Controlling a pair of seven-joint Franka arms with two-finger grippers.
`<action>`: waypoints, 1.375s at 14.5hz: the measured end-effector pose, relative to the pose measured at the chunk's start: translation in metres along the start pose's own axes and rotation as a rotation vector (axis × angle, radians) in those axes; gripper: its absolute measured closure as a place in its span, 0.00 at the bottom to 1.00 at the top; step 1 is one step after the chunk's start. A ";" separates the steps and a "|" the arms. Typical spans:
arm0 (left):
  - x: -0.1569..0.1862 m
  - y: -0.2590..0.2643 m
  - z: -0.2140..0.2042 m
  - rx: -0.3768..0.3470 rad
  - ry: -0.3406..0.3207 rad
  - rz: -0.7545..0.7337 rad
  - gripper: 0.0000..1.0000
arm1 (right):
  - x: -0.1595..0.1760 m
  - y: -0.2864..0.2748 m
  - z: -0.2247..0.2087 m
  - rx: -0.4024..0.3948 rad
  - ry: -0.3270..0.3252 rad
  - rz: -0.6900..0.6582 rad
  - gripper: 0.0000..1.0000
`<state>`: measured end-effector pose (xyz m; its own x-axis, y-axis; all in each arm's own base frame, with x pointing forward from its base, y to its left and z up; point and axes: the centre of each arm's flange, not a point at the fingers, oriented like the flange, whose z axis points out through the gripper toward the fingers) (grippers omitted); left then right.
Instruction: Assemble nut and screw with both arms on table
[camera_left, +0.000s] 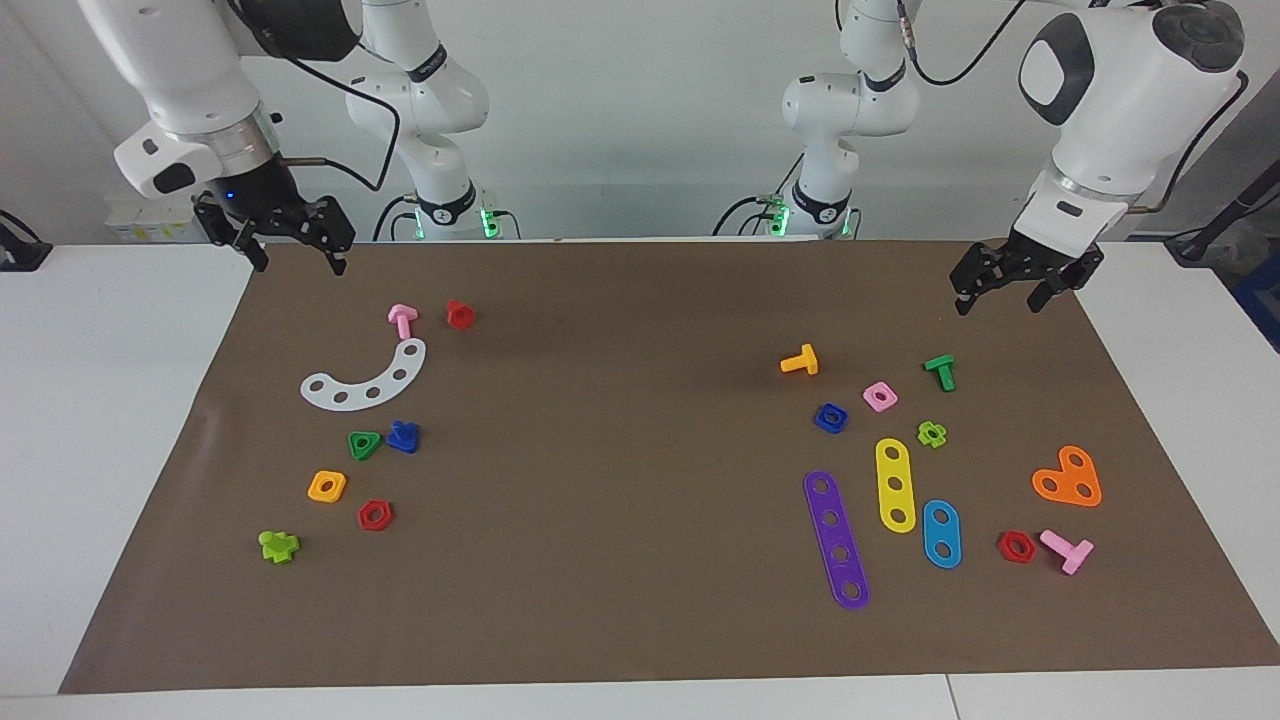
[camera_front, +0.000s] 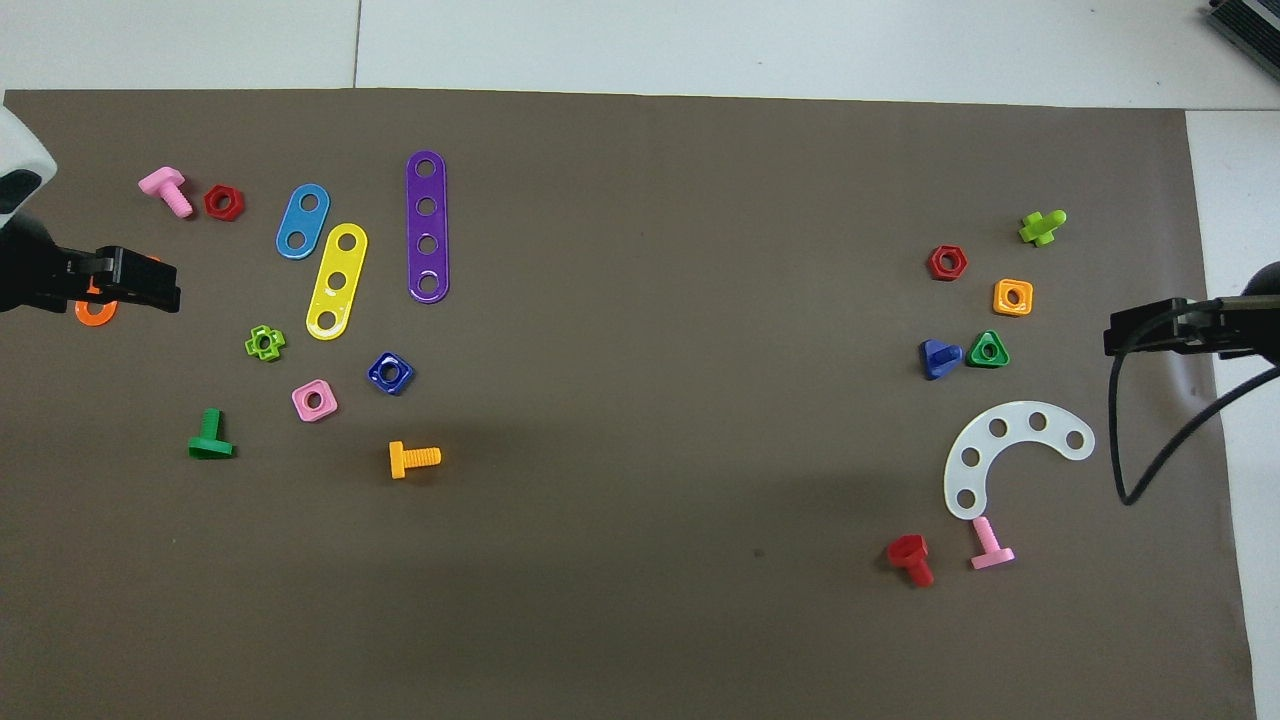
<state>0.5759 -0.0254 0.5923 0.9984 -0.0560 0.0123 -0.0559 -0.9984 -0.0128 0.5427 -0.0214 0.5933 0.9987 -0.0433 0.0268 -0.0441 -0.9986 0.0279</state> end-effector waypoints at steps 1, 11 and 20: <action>0.000 0.000 0.000 0.000 0.000 0.000 0.00 | 0.003 0.000 0.021 0.000 0.009 -0.016 0.00; 0.000 0.000 0.000 0.000 0.000 0.000 0.00 | 0.034 -0.052 0.230 0.010 0.069 -0.175 0.00; 0.000 0.000 0.000 0.000 -0.001 0.000 0.00 | 0.018 -0.051 0.283 0.004 0.063 -0.287 0.52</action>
<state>0.5759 -0.0254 0.5923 0.9984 -0.0560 0.0117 -0.0559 -0.9984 -0.0128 0.5707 0.0202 0.3094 0.9668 0.2427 0.0806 0.2402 -0.9699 0.0392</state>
